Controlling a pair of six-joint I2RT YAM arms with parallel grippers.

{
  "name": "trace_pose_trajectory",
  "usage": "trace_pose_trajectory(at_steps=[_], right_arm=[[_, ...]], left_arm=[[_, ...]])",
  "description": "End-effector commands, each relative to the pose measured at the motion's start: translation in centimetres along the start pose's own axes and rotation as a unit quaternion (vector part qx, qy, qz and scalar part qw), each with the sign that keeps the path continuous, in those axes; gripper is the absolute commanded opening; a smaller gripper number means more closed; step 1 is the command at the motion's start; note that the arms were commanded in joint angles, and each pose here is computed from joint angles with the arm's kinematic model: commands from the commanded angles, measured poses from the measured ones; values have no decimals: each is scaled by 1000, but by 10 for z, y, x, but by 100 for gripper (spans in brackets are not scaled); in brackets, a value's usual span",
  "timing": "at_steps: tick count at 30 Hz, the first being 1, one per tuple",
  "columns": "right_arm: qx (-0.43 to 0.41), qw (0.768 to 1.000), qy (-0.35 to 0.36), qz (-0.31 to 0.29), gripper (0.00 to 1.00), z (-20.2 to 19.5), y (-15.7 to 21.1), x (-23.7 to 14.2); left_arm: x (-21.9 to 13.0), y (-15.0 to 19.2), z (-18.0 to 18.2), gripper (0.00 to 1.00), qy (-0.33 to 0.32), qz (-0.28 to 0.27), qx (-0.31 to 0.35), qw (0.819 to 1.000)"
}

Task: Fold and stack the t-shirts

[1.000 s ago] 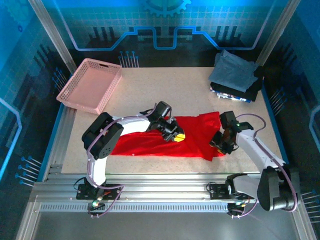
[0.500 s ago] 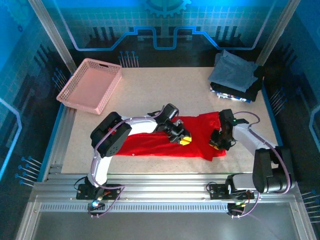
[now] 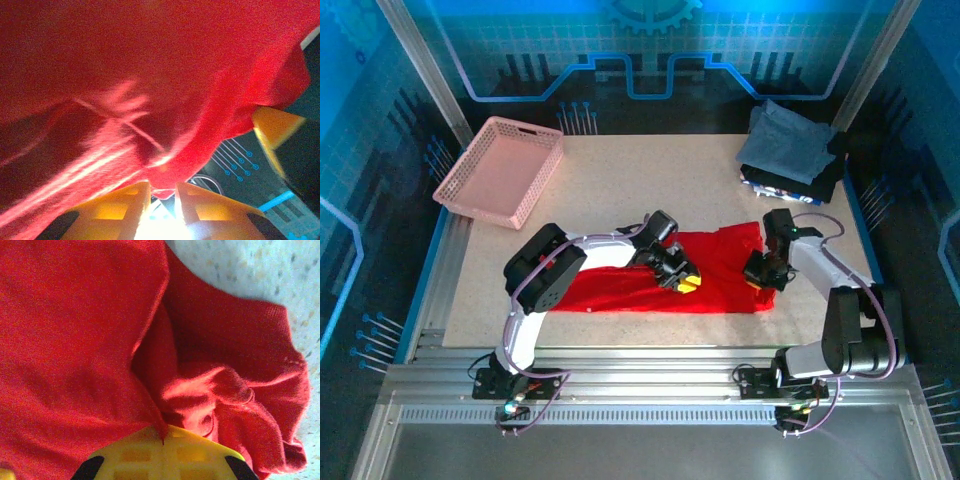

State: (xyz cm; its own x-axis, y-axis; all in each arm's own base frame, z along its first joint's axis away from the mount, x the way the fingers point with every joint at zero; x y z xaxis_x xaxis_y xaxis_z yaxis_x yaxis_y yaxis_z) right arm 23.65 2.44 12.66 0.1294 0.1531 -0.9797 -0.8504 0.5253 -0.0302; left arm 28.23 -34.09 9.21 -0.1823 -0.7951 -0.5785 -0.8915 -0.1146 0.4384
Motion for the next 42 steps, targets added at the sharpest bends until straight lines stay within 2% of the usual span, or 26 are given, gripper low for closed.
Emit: trace_pose_trajectory(at_steps=[1, 6, 9, 13, 15, 20, 27, 35, 42], right_arm=[[-14, 1000, 22, -3, 0, -6, -6, -8], [-14, 999, 30, 16, 1, -7, -14, 7], [-21, 999, 37, 12, 6, -3, -23, 9], [-22, 999, 37, 13, 23, -1, -25, 8], [-21, 999, 26, 4, 36, 1, -24, 1], [-43, 999, -26, -20, 51, 10, -17, -27], [-78, 993, -76, -40, 77, 12, -3, -41], [-98, 984, -150, -11, 81, 21, 6, -29], [-104, 982, -157, 2, 81, 26, -1, -19]], left_arm=[[4, -4, 17, 22, -22, -1, -31, 999], [4, -3, 23, 22, -35, -1, -37, 999], [3, -2, 24, 22, -35, -3, -36, 999], [-4, 2, 14, 26, -21, -10, -18, 1000], [-9, 7, 5, 29, -9, -13, -4, 1000], [-23, 21, -20, 31, 17, -12, 30, 999], [-6, 25, -16, 30, 5, 11, 9, 1000], [13, 19, -21, 28, 4, 8, 4, 1000], [16, 24, -8, 28, -26, -1, -20, 999]])
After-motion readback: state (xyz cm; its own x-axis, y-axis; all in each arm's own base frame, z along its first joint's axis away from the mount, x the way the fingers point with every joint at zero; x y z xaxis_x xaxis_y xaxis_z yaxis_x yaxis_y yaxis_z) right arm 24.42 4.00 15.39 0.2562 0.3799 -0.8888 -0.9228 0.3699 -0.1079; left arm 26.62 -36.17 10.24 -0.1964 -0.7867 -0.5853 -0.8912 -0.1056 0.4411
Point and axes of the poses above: each hand's point on the last joint's axis, 136 mm out from that joint toward the fingers, its own x axis out along the fingers, its own z axis along the line the jaws close on, y = z × x, the point moved 8 cm from there along -x, back along the fingers, and after that the axes turned 1 degree about x, right-handed, at the moved point
